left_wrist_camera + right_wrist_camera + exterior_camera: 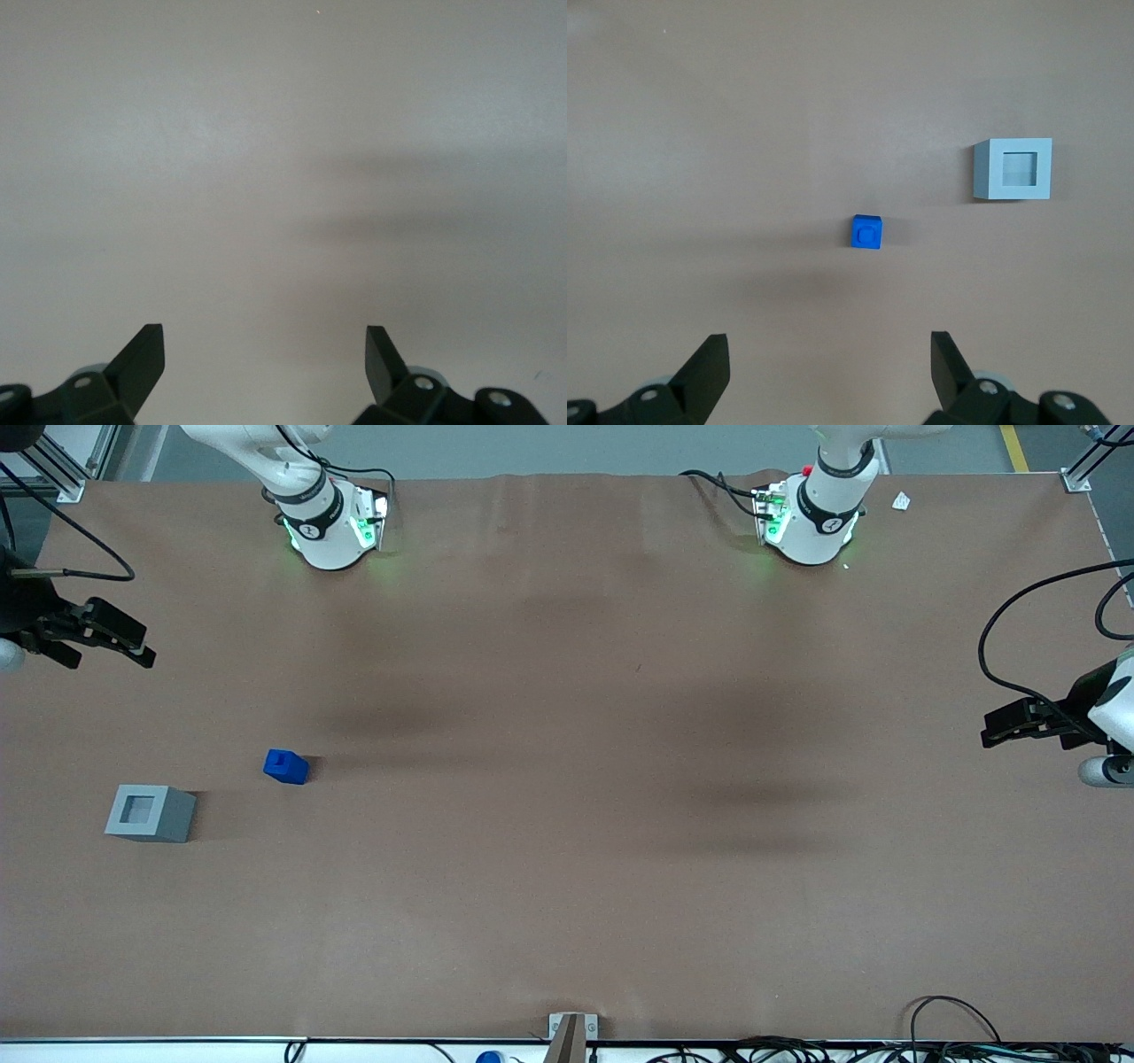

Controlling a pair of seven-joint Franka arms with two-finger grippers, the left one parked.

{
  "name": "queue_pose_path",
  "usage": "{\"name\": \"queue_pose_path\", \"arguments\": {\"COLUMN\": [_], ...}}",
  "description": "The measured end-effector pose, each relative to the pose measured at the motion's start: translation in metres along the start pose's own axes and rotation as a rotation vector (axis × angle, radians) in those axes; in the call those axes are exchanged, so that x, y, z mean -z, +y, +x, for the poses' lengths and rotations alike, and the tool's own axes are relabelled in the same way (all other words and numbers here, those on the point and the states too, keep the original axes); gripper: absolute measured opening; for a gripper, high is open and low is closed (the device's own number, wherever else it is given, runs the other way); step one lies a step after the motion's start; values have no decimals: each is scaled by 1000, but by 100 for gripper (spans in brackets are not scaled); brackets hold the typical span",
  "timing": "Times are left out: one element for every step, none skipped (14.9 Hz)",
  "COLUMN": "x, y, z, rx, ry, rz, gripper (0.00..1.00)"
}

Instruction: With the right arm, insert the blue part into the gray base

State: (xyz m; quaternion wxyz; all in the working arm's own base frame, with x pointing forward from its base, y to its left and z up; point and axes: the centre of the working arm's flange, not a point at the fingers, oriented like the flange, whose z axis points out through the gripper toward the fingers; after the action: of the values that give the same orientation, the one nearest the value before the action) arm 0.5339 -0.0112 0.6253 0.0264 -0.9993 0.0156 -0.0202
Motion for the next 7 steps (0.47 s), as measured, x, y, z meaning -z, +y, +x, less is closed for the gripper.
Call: {"name": "queue_pose_path", "arguments": {"x": [0,0,0,0,0,1,2], "y": [0,0,0,0,-1,-1,-1], "z": [0,0,0,0,0,0,0], "rx": [0,0,1,1,1,1,1], "ry": [1,1,1,1,1,1,4], "rz": [0,0,0,0,0,0,0], "gripper": [100,100,100,100,100,100,100]}}
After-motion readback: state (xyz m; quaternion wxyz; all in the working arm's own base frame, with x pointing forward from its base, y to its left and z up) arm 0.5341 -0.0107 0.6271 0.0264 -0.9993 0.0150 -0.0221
